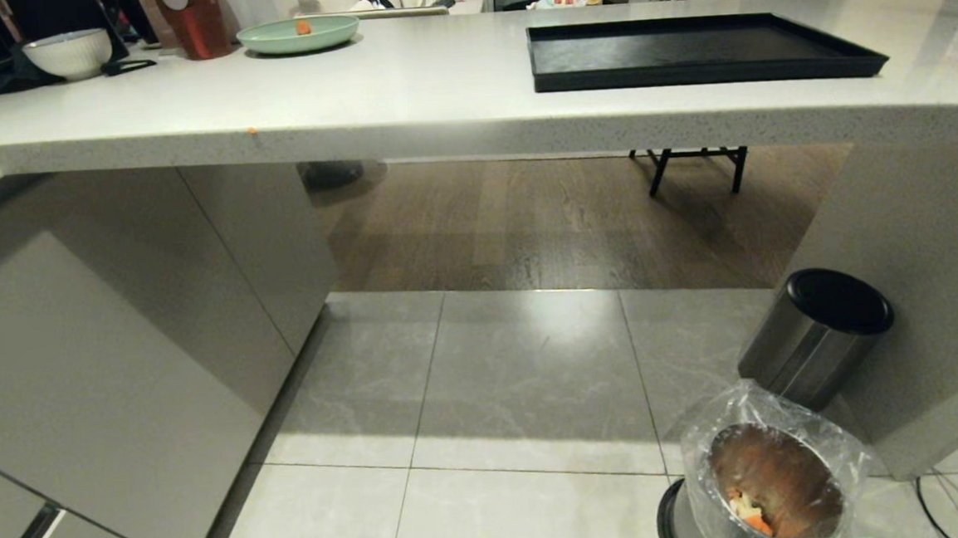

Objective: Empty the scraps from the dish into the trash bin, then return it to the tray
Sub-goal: Move the bowl over the trash can

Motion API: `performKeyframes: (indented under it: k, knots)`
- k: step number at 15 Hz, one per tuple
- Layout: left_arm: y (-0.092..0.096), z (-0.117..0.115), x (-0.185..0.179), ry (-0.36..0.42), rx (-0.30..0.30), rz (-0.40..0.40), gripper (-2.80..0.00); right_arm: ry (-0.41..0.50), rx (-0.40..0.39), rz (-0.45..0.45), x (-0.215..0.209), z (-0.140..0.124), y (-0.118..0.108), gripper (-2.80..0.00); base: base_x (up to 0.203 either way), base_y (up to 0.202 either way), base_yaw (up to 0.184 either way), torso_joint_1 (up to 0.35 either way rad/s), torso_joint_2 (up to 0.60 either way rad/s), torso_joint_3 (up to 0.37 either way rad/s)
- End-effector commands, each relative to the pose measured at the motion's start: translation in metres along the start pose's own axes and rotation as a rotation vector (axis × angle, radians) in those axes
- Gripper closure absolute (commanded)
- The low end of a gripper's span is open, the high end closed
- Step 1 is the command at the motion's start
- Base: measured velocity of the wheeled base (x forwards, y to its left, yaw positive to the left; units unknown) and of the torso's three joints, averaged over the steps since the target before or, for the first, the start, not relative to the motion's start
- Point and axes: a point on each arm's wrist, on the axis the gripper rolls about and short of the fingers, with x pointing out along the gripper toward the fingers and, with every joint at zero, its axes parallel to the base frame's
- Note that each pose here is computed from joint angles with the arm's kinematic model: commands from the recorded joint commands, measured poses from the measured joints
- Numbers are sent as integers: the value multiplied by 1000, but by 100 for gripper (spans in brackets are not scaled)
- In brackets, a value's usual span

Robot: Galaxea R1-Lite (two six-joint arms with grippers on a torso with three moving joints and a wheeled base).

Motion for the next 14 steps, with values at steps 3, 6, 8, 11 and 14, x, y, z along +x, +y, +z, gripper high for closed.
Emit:
performKeyframes:
  k: [3, 6, 8, 11, 14]
  knots:
    - [0, 0, 0, 0, -1, 1, 0, -6, 0, 2, -1, 0, 0, 0, 0, 0, 0, 0, 0, 0]
    - [0, 0, 0, 0, -1, -1, 0, -10, 0, 3, -2, -1, 0, 0, 0, 0, 0, 0, 0, 0]
    - [0, 0, 0, 0, -1, 1, 0, -8, 0, 3, -2, -2, 0, 0, 0, 0, 0, 0, 0, 0]
    - [0, 0, 0, 0, -1, 1, 0, -5, -2, 0, -1, -5, -1, 0, 0, 0, 0, 0, 0, 0]
    - [0, 0, 0, 0, -1, 1, 0, -2, -6, -1, 0, -6, -2, 0, 0, 0, 0, 0, 0, 0]
